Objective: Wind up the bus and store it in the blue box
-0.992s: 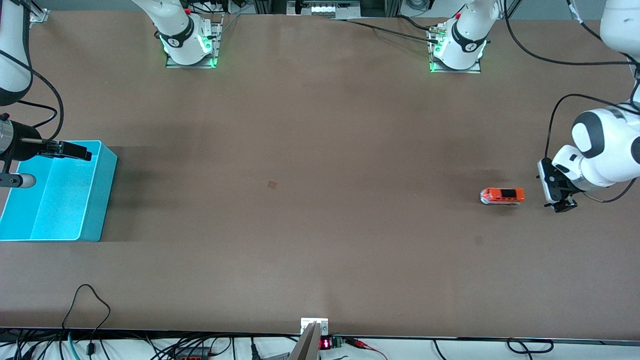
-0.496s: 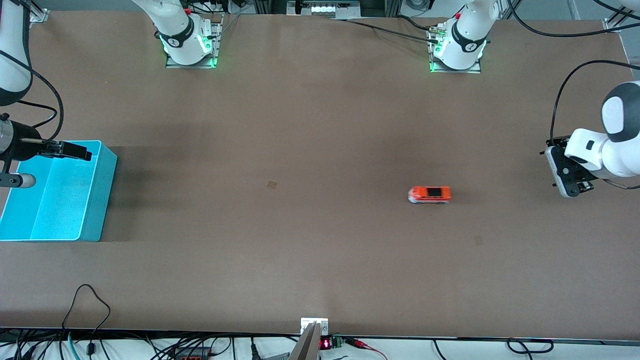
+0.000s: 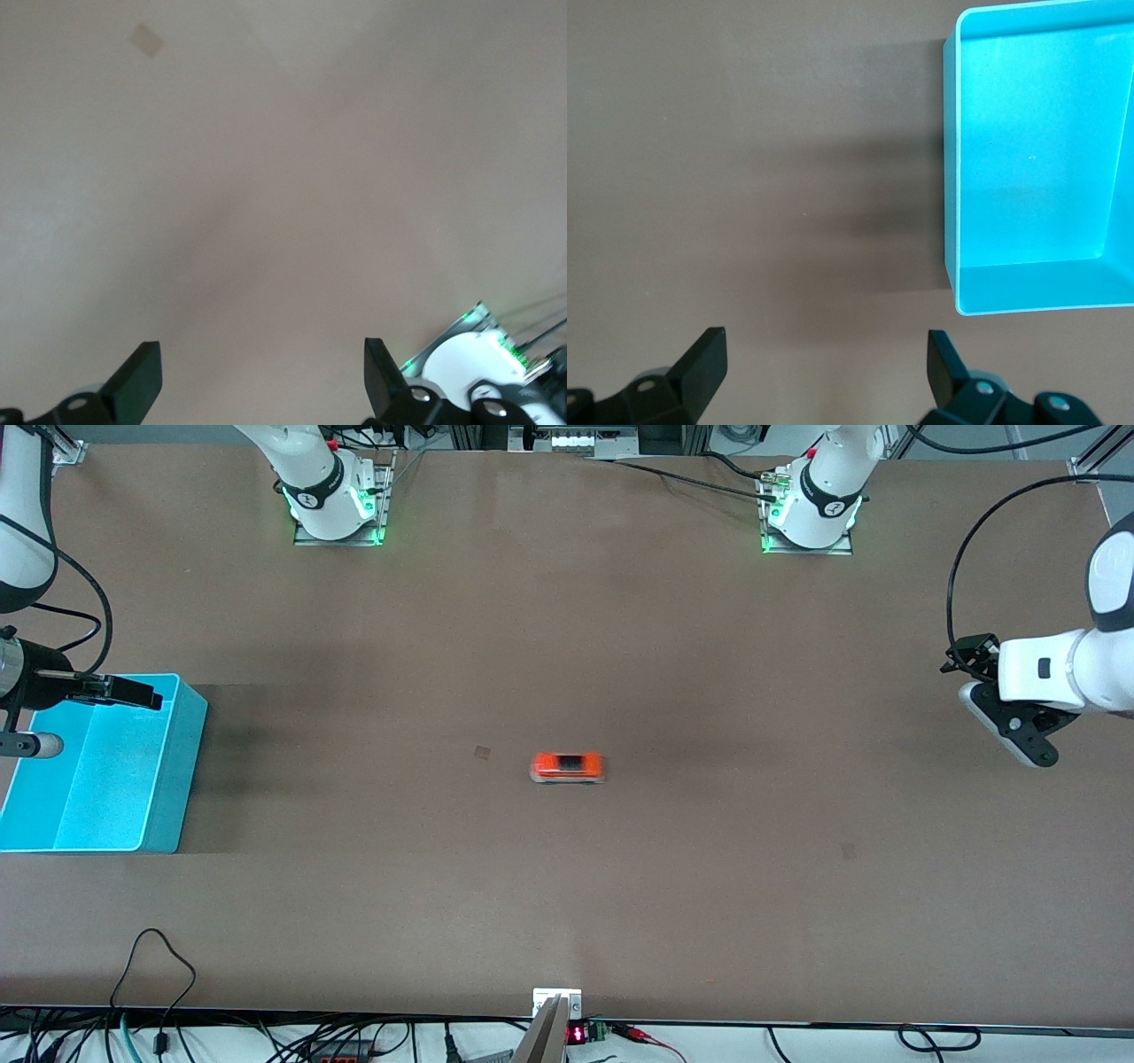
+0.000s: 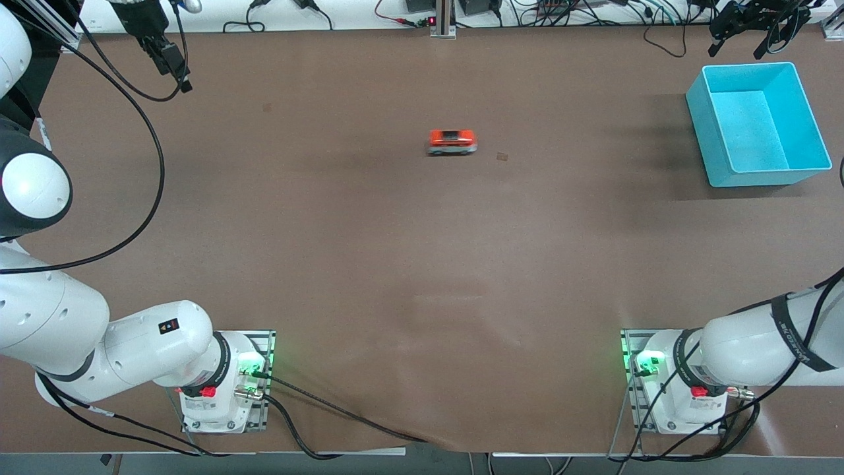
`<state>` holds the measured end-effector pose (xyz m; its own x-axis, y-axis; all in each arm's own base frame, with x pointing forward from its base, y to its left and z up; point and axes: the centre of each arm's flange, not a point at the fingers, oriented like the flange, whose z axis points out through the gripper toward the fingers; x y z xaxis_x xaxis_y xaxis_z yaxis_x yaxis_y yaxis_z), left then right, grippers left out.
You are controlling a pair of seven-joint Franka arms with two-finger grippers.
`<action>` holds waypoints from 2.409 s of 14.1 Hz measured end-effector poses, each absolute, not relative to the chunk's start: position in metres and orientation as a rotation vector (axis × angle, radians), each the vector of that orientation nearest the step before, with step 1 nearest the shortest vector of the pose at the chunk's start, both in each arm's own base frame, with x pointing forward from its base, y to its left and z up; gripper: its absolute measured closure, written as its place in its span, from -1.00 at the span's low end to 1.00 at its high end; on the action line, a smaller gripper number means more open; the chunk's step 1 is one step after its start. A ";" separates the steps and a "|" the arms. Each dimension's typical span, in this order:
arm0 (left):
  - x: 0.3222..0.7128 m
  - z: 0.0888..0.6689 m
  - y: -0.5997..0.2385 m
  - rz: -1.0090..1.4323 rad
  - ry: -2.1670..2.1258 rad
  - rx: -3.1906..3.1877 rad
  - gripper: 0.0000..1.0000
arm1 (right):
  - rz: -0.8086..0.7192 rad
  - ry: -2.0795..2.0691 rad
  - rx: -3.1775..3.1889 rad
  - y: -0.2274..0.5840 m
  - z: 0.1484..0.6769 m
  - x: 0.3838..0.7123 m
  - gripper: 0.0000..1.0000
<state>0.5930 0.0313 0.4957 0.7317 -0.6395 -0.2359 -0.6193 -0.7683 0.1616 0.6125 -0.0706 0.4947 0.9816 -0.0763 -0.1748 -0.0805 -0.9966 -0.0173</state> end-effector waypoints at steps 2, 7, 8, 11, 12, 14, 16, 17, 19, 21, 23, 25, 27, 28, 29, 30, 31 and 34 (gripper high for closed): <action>0.593 0.521 0.033 -0.401 -0.891 2.936 -1.00 | 0.273 0.123 -3.103 -0.071 0.495 0.612 -1.00; 0.594 0.553 0.024 -0.340 -0.564 3.035 -1.00 | 0.273 0.123 -3.103 -0.071 0.494 0.612 -1.00; 0.595 0.555 0.021 -0.307 -0.452 3.048 -1.00 | 0.274 0.123 -3.103 -0.071 0.494 0.612 -1.00; 0.588 0.561 0.020 -0.153 -0.192 3.111 -1.00 | 0.274 0.122 -3.103 -0.071 0.494 0.612 -1.00; 0.581 0.564 0.023 -0.134 -0.161 3.121 -1.00 | 0.274 0.122 -3.103 -0.071 0.494 0.612 -1.00; 0.571 0.569 0.031 -0.118 -0.131 3.128 -1.00 | 0.274 0.120 -3.103 -0.071 0.494 0.612 -1.00; 0.567 0.571 0.033 -0.118 -0.125 3.129 -1.00 | 0.273 0.086 -3.102 -0.071 0.494 0.612 -1.00; 0.567 0.570 0.031 -0.119 -0.129 3.128 -1.00 | 0.273 0.059 -3.101 -0.071 0.494 0.612 -1.00; 0.566 0.570 0.028 -0.130 -0.136 3.127 -1.00 | 0.283 -0.012 -3.096 -0.070 0.491 0.612 -1.00; 0.565 0.571 0.027 -0.141 -0.139 3.126 -1.00 | 0.315 -0.114 -3.082 -0.069 0.480 0.612 -1.00; 0.564 0.574 0.025 -0.143 -0.144 3.126 -1.00 | 0.363 -0.204 -3.062 -0.069 0.460 0.614 -1.00; 0.564 0.576 0.020 -0.137 -0.158 3.126 -1.00 | 0.418 -0.291 -3.038 -0.069 0.435 0.619 -1.00; 0.564 0.577 0.017 -0.135 -0.167 3.126 -1.00 | 0.435 -0.415 -3.011 -0.069 0.403 0.624 -1.00; 0.564 0.578 0.016 -0.136 -0.170 3.125 -1.00 | 0.414 -0.510 -2.997 -0.069 0.387 0.627 -1.00; 0.564 0.578 0.014 -0.137 -0.173 3.125 -1.00 | 0.381 -0.639 -2.975 -0.069 0.370 0.627 -1.00; 0.564 0.579 0.012 -0.137 -0.177 3.125 -1.00 | 0.341 -0.780 -2.942 -0.069 0.355 0.627 -1.00; 0.564 0.579 0.009 -0.139 -0.182 3.125 -1.00 | 0.307 -0.910 -2.897 -0.068 0.341 0.625 -1.00; 0.564 0.579 -0.001 -0.139 -0.198 3.124 -1.00 | 0.256 -1.296 -2.748 -0.074 0.318 0.621 -1.00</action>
<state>0.5642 -0.0008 0.5789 0.9881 -0.1262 -0.0878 -0.1255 -0.9920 0.0136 0.6211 -0.0743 0.3183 0.6255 0.7722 -0.1115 0.7566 -0.6352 -0.1549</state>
